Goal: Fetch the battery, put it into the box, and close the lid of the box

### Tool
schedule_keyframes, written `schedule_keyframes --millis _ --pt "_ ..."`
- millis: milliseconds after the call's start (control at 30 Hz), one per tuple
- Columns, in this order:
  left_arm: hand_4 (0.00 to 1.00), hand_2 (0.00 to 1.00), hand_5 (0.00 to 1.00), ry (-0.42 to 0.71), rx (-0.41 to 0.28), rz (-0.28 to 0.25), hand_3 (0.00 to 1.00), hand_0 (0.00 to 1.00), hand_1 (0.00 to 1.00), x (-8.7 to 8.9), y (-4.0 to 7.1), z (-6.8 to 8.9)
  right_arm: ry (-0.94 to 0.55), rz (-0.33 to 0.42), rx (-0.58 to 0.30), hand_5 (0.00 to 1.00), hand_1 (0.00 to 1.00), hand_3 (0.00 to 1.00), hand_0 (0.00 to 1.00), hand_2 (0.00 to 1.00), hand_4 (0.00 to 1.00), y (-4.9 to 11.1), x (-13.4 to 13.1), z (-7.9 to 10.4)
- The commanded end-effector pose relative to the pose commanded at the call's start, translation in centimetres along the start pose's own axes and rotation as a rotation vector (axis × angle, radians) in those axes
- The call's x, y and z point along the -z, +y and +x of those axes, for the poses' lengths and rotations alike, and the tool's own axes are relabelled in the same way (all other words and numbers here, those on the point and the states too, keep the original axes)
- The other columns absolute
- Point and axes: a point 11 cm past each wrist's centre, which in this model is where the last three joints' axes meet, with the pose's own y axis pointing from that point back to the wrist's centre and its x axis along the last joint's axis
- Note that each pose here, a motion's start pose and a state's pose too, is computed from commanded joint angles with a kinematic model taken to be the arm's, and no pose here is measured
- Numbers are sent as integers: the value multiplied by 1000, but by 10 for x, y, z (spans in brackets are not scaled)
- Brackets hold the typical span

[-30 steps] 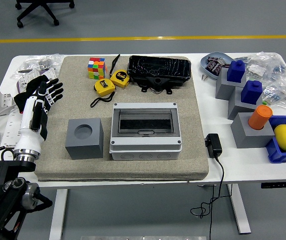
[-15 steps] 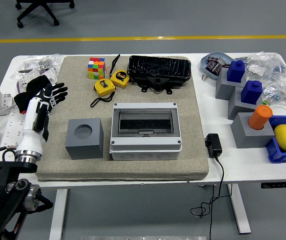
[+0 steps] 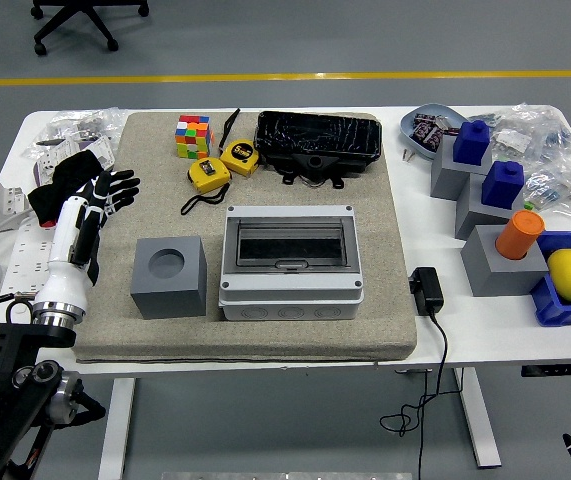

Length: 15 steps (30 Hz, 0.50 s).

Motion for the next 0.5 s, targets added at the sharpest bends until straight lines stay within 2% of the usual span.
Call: schedule_keyframes --millis 100,200,233,300,400,433,500 --pt "998 668 998 -1 0 1 677 711 701 0 0 0 -52 -72 37 998 825 842 881 800 998 -2 -3 -3" --pt "998 668 998 -1 0 -1 677 711 701 -1 0 0 -115 -192 101 998 825 842 881 800 998 -4 -8 -10" --pt "998 655 998 -1 0 -2 671 705 690 -1 -1 0 -112 -220 96 974 635 562 765 593 997 -3 -10 -9" --pt "998 655 998 -2 -2 -5 671 705 690 -2 -1 0 -106 -265 109 974 635 562 765 593 997 -3 -14 -9" --pt "998 655 998 -4 -4 -4 671 705 690 -2 -1 0 -99 -280 120 974 635 562 765 593 997 -4 -14 -7" --pt "998 654 998 -4 -5 -4 671 700 690 -1 -1 1 -97 -282 121 852 564 450 663 534 998 -4 -14 -7" --pt "998 654 998 -4 -7 -4 671 700 690 -1 -1 1 -101 -284 125 852 564 450 663 534 998 -5 -14 -7"
